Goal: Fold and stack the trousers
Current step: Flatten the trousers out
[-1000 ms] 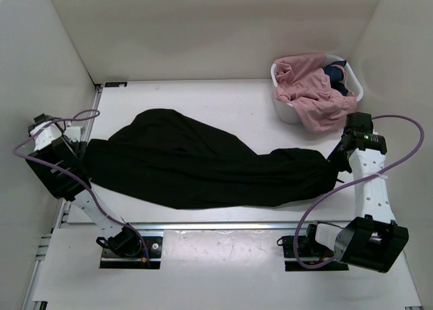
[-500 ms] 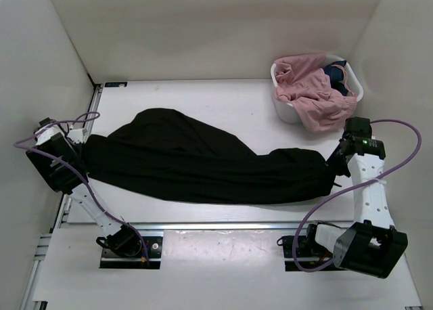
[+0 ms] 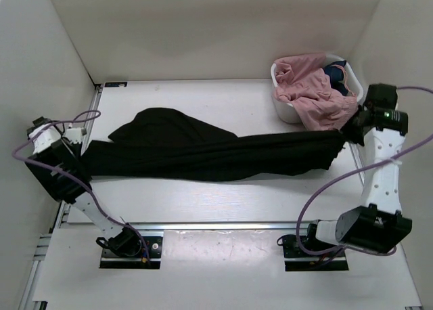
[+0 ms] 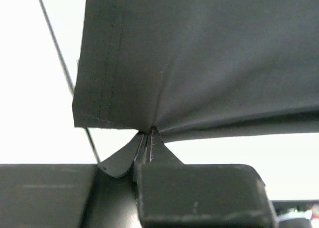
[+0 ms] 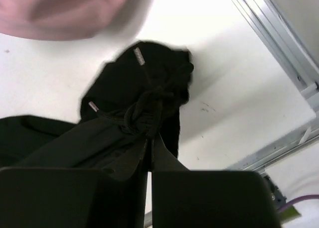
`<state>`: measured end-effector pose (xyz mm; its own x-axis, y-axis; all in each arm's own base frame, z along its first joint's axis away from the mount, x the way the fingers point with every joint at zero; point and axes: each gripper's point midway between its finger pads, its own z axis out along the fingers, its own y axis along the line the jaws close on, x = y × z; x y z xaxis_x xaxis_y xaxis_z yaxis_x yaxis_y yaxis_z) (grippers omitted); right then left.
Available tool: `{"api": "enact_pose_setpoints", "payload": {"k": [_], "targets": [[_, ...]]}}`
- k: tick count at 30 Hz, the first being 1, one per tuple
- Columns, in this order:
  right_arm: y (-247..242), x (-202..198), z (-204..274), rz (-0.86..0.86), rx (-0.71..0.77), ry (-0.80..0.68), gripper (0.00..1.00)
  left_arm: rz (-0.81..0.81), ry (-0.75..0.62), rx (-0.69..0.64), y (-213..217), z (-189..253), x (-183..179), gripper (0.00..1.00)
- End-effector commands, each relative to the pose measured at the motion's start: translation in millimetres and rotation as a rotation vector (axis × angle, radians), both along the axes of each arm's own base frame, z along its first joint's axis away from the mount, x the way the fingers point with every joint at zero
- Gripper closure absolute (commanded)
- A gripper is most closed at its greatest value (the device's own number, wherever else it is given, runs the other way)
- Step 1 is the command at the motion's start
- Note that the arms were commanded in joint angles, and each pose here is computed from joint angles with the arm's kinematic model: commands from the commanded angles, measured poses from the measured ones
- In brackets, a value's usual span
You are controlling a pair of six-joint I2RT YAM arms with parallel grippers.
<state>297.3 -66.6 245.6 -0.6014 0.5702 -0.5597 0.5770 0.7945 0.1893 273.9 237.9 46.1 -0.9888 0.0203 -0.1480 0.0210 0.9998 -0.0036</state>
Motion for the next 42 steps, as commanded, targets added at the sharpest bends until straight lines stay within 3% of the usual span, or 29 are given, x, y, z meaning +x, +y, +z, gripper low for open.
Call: {"api": "enact_pose_setpoints", "payload": {"k": [1, 6, 11, 13, 16, 17, 18, 20, 22, 26, 31, 33, 35, 36, 38, 41, 42], "targets": [[-1, -74, -40, -0.11, 0.078, 0.2, 1.0, -0.057, 0.032, 0.077, -2, 36, -47, 0.86], [-4, -114, -56, -0.206, 0.067, 0.266, 1.0, -0.059, 0.156, 0.033, -27, 20, -104, 0.86], [-34, -150, -33, -0.361, -0.124, 0.297, 1.0, -0.04, 0.224, -0.006, -39, 10, -142, 0.86], [-34, -159, -50, -0.395, -0.128, 0.311, 0.99, -0.041, 0.239, -0.024, -44, 0, -150, 0.86], [-23, -164, -81, -0.403, -0.066, 0.354, 0.81, -0.034, 0.258, -0.047, -49, -8, -158, 0.77], [-20, -171, -99, -0.407, -0.055, 0.401, 0.62, -0.034, 0.258, -0.047, -49, -9, -158, 0.69], [-16, -174, -107, -0.417, -0.034, 0.42, 0.51, -0.034, 0.258, -0.047, -49, -9, -158, 0.59], [-14, -176, -115, -0.43, -0.026, 0.433, 0.3, -0.032, 0.245, -0.032, -46, -5, -155, 0.49], [-17, -175, -114, -0.461, -0.038, 0.409, 0.24, -0.02, 0.218, -0.002, -38, 3, -151, 0.46], [-30, -159, -87, -0.484, -0.083, 0.294, 0.19, -0.017, -0.017, 0.091, -12, 58, -100, 0.46], [-37, -137, -65, -0.446, -0.099, 0.238, 0.17, -0.126, -0.336, 0.062, -34, 122, -16, 0.48], [-39, -128, -66, -0.415, -0.101, 0.224, 0.16, -0.246, -0.513, -0.026, -66, 152, 36, 0.36], [-31, -111, -76, -0.325, -0.049, 0.22, 0.14, -0.373, -0.695, -0.16, -105, 181, 73, 0.13], [-29, -100, -81, -0.302, -0.03, 0.198, 0.14, -0.463, -0.791, -0.165, -123, 196, 101, 0.0], [-21, -90, -102, -0.27, 0.034, 0.235, 0.14, -0.572, -0.869, -0.175, -152, 203, 134, 0.0], [-13, -67, -116, -0.217, 0.081, 0.24, 0.14, -0.702, -0.778, -0.097, -212, 175, 201, 0.0], [-13, -60, -112, -0.208, 0.076, 0.226, 0.14, -0.707, -0.776, 0.008, -234, 190, 229, 0.0]]}}
